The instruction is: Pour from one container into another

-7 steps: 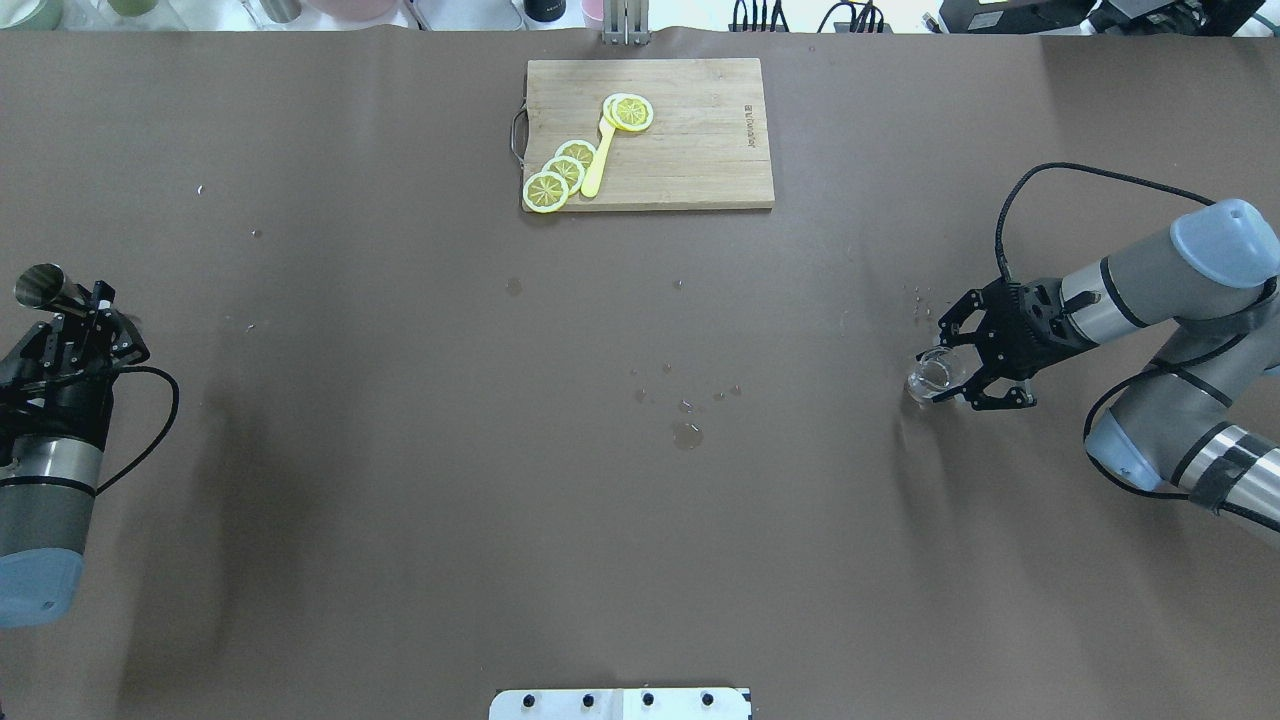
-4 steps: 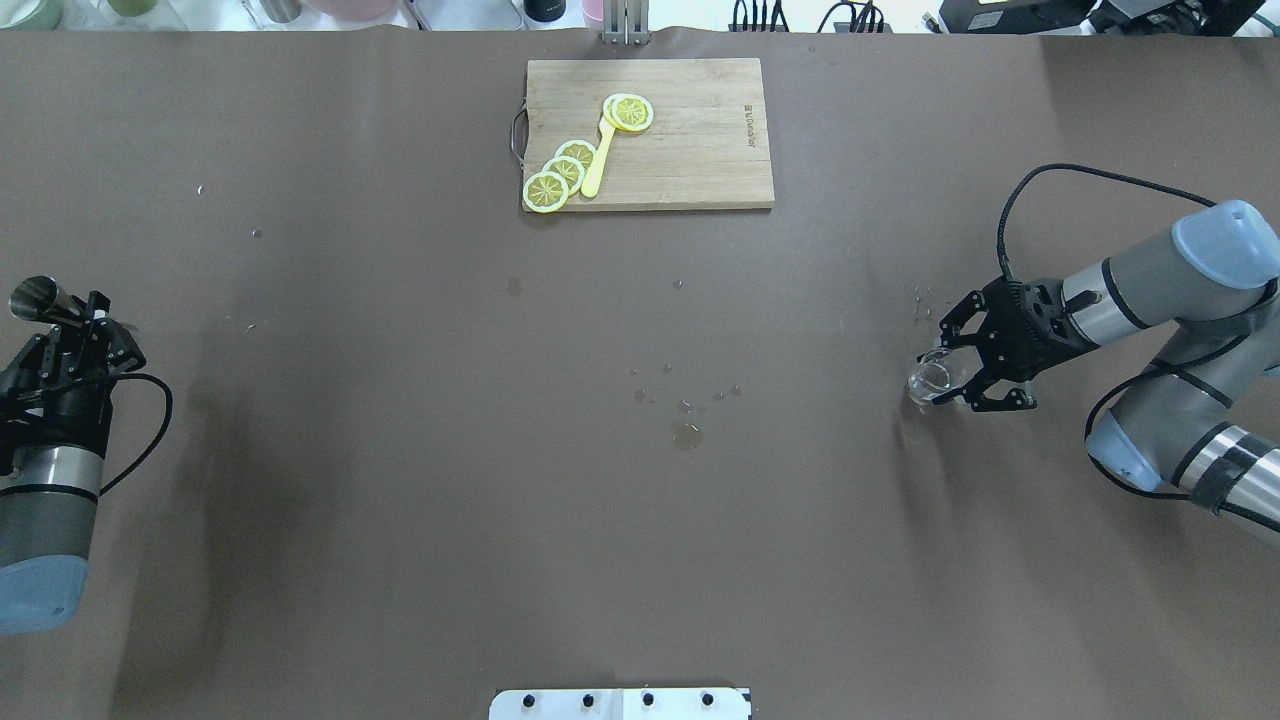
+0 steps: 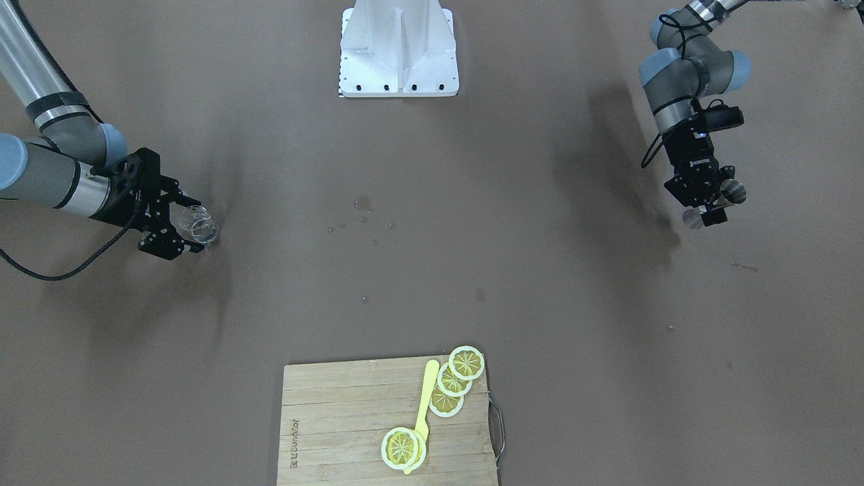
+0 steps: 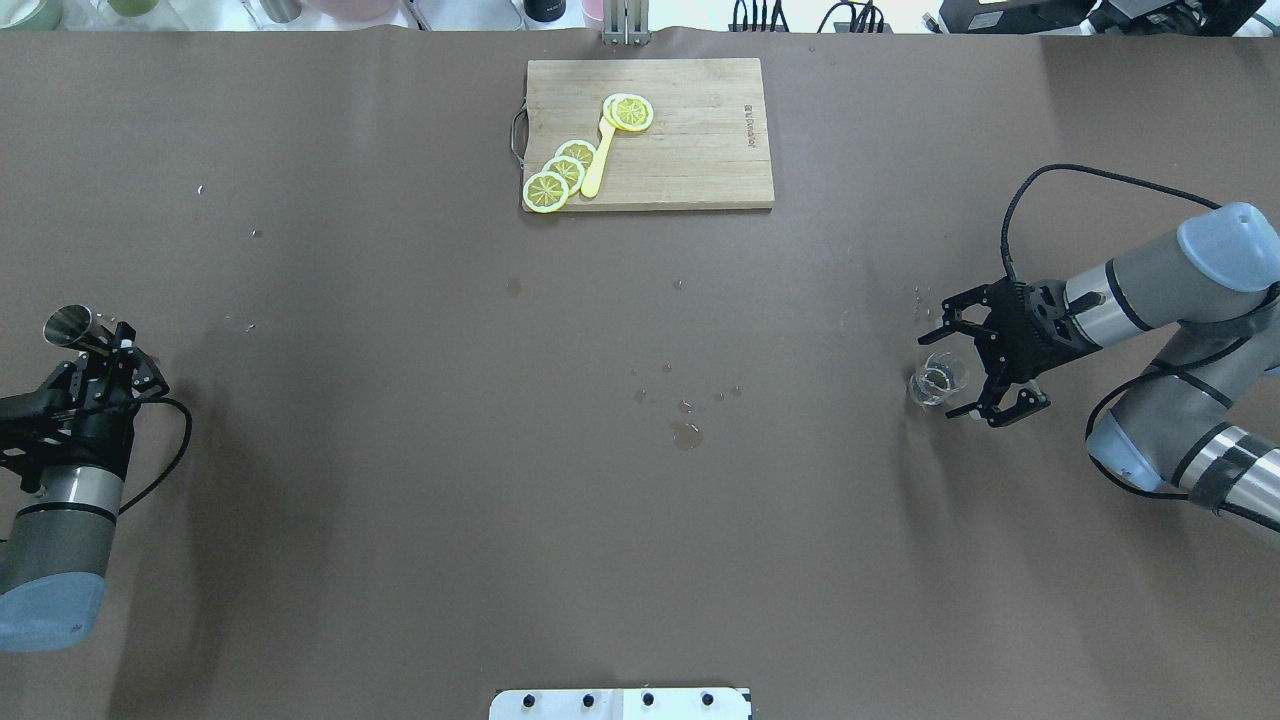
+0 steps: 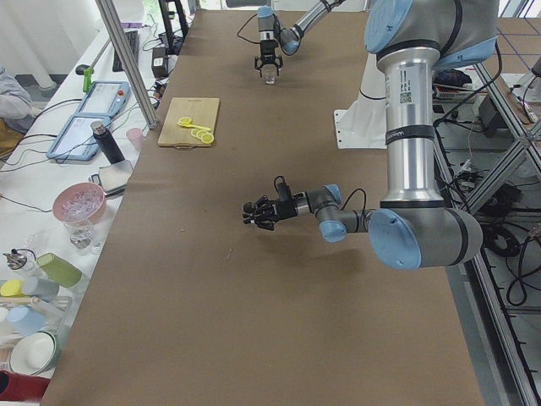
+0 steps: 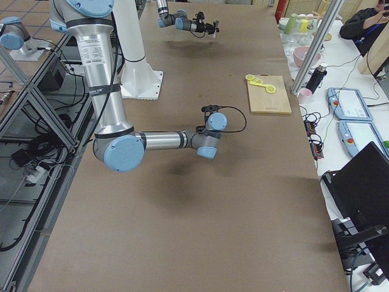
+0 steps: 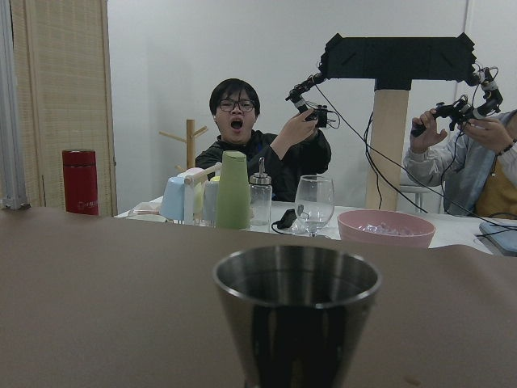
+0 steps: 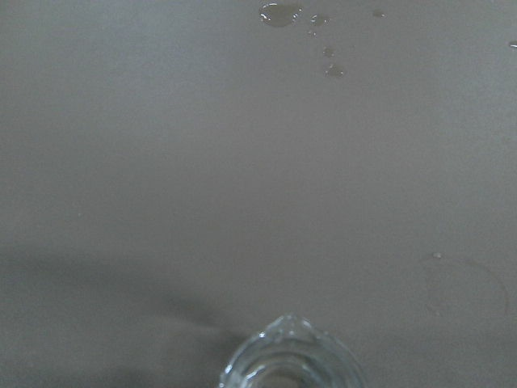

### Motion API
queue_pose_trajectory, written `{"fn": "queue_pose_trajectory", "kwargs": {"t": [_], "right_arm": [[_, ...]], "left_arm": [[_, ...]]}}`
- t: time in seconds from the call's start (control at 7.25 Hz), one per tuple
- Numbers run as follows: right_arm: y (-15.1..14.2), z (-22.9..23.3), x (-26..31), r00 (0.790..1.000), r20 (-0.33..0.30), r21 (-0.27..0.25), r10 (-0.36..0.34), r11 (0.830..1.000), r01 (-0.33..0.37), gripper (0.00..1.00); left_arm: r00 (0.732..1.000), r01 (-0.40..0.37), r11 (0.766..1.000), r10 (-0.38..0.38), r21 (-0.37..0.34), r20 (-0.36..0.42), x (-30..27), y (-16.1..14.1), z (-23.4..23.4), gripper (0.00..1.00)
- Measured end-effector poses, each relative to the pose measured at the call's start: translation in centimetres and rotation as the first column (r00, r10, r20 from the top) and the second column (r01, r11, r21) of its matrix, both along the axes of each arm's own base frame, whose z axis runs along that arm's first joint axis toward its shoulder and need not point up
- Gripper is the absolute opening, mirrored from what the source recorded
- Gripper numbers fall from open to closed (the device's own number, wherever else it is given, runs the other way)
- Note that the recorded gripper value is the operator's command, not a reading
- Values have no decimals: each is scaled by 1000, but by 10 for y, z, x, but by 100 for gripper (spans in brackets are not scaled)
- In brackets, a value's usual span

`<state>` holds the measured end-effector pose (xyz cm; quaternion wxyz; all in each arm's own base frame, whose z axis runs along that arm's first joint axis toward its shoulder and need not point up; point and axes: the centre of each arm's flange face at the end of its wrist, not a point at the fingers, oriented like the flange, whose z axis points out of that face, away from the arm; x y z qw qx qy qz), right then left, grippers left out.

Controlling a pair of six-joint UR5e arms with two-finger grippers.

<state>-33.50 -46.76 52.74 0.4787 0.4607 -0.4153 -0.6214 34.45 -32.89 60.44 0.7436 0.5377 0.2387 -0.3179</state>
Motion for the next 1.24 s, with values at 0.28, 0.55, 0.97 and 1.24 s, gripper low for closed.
{"fn": "queue_pose_trajectory", "kwargs": {"t": [0.28, 0.55, 0.97, 1.24], "right_arm": [[2, -2, 1, 1000, 15, 1, -14, 1000, 14, 100], [6, -8, 4, 999, 43, -13, -21, 1000, 22, 100], [8, -29, 7, 994, 107, -50, 0, 999, 5, 100], [7, -48, 9, 986, 167, -67, 28, 998, -17, 100]], "left_arm": [[1000, -13, 1000, 13, -10, 27, 6, 4, 7, 0], [999, -12, 1000, 13, -12, 33, 7, 4, 9, 14], [999, -16, 1000, 17, -13, 38, 11, 5, 11, 48], [999, -23, 1000, 24, -14, 41, 14, 7, 12, 99]]}}
